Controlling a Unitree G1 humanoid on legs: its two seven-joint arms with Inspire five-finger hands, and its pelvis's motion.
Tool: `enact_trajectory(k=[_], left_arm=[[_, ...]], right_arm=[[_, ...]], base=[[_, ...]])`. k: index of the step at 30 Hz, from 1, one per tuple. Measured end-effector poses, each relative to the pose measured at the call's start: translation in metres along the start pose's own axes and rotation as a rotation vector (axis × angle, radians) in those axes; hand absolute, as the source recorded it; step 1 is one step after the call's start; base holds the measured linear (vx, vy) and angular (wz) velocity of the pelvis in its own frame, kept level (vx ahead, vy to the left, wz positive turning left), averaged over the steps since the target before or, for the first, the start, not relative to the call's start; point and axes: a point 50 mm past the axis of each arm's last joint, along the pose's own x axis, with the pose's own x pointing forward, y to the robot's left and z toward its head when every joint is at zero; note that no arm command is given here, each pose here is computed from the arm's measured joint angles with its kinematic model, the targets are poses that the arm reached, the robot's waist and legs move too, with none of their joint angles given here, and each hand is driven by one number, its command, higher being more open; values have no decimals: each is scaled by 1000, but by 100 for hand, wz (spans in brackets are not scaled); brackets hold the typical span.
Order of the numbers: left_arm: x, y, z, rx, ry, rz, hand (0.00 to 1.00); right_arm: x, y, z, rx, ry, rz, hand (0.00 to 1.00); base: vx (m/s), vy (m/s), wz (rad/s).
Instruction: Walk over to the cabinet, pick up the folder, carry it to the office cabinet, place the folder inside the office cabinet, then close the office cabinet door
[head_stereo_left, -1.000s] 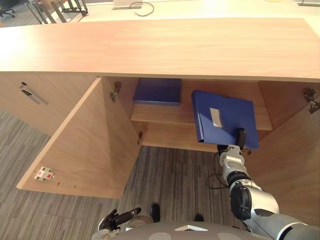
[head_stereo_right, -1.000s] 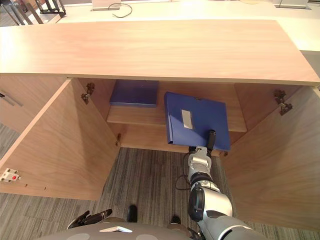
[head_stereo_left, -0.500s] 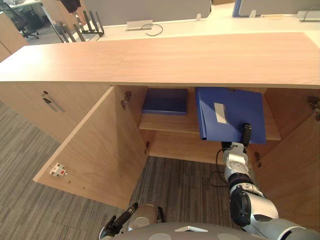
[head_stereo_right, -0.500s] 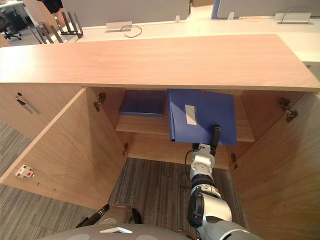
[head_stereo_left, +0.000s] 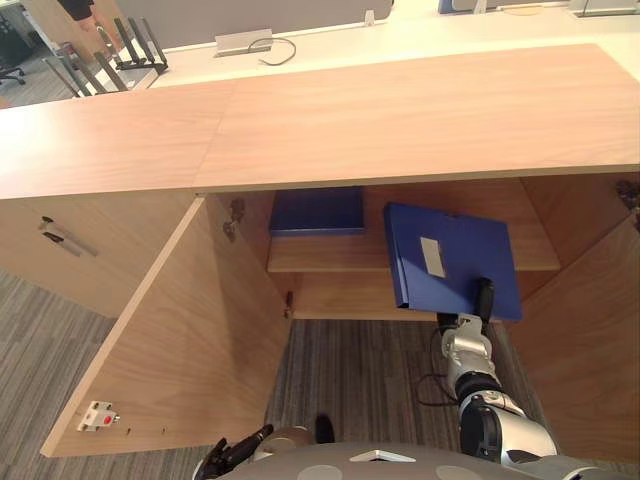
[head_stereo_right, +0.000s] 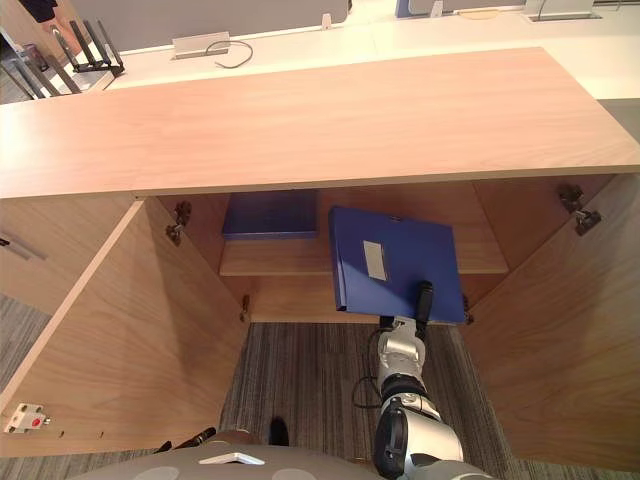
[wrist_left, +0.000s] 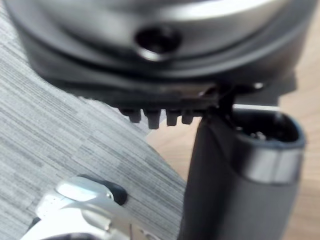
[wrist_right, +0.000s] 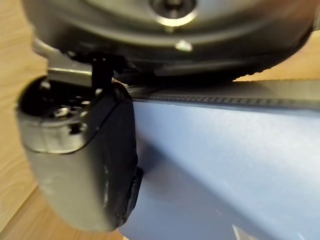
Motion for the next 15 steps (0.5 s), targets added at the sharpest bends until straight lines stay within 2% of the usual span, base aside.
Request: enact_trajectory(k=[4, 6, 8, 11, 12, 13, 14, 15], left_arm=[[0, 4, -1, 12, 5, 1, 100], [0, 5, 0, 33, 4, -3, 100], [1, 1, 6, 37, -16, -15, 100], [5, -16, 32, 23, -116, -66, 100], [5, -17, 36, 16, -131, -70, 100], [6, -22, 42, -11, -148, -82, 100], [6, -25, 43, -31, -158, -94, 100], [6, -27, 43, -57, -166, -102, 100]], right_arm=[[1, 2, 4, -18, -11, 2, 0], [3, 18, 2, -62, -5, 46, 0], [4, 55, -2, -105, -3, 131, 0], [-12, 170, 9, -173, -82, 456, 0], [-19, 191, 11, -178, -94, 519, 0], [-35, 231, 17, -198, -134, 639, 0], [-47, 255, 21, -213, -158, 713, 0], [-58, 276, 23, -236, -169, 742, 0]], base=[[-24, -5, -2], [-92, -12, -13], [-164, -36, -21], [-343, -44, -22], [-372, -13, -31], [-389, -3, -27], [-414, 4, -35], [-289, 7, -26]])
